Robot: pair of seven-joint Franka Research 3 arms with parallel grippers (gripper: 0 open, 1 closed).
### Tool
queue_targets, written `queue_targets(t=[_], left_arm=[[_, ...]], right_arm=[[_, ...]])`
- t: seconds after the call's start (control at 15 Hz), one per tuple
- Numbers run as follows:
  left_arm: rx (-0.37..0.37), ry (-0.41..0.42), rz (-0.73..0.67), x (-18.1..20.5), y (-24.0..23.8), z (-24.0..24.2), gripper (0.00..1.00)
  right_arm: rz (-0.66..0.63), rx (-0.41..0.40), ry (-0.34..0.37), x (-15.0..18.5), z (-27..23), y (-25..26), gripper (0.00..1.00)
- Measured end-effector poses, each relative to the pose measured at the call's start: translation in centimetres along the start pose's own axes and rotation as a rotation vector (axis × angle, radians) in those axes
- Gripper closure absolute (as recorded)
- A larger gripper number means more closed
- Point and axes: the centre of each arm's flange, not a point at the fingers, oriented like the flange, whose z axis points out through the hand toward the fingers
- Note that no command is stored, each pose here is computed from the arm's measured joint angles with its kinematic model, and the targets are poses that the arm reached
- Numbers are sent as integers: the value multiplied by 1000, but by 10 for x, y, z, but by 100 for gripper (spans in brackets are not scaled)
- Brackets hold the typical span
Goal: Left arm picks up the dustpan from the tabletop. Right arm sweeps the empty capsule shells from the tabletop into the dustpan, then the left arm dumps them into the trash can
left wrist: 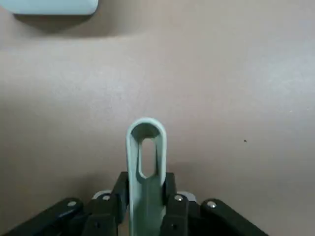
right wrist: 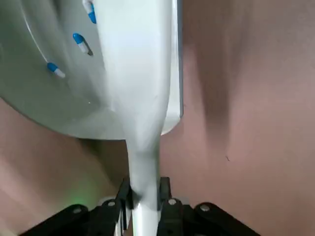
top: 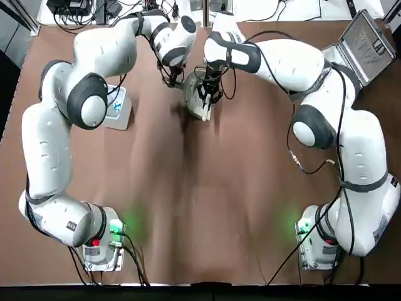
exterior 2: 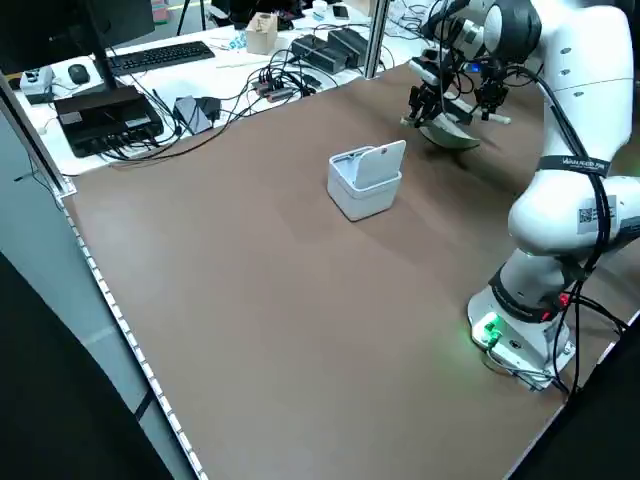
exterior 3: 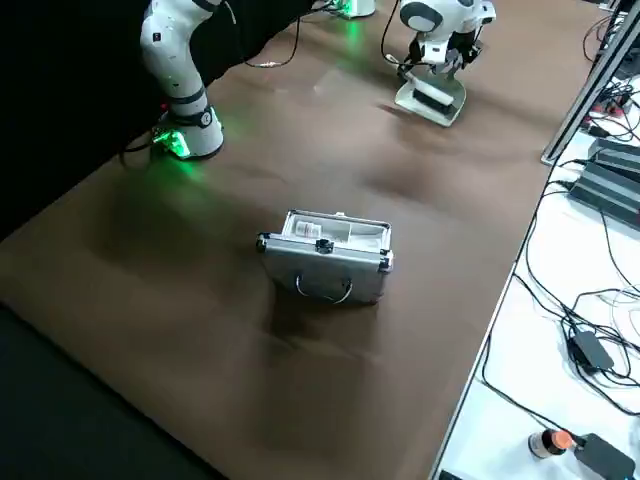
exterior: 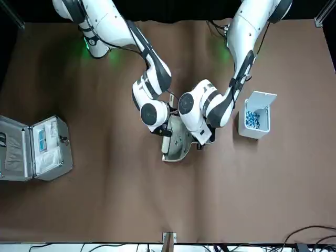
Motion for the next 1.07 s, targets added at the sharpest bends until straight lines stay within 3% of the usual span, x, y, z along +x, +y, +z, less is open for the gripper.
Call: queue_targets(t=[0.27, 0.73, 1.07], left_arm=[[20, -83, -29, 12, 15, -9, 67], [43, -210, -32, 35, 38, -28, 67], [46, -289, -39, 64, 58, -39, 67]], right_arm=[[7, 16, -18, 3, -44, 12, 74], [16, 93, 45, -6, -166, 46, 74], [56, 42, 81, 12, -216, 102, 74]])
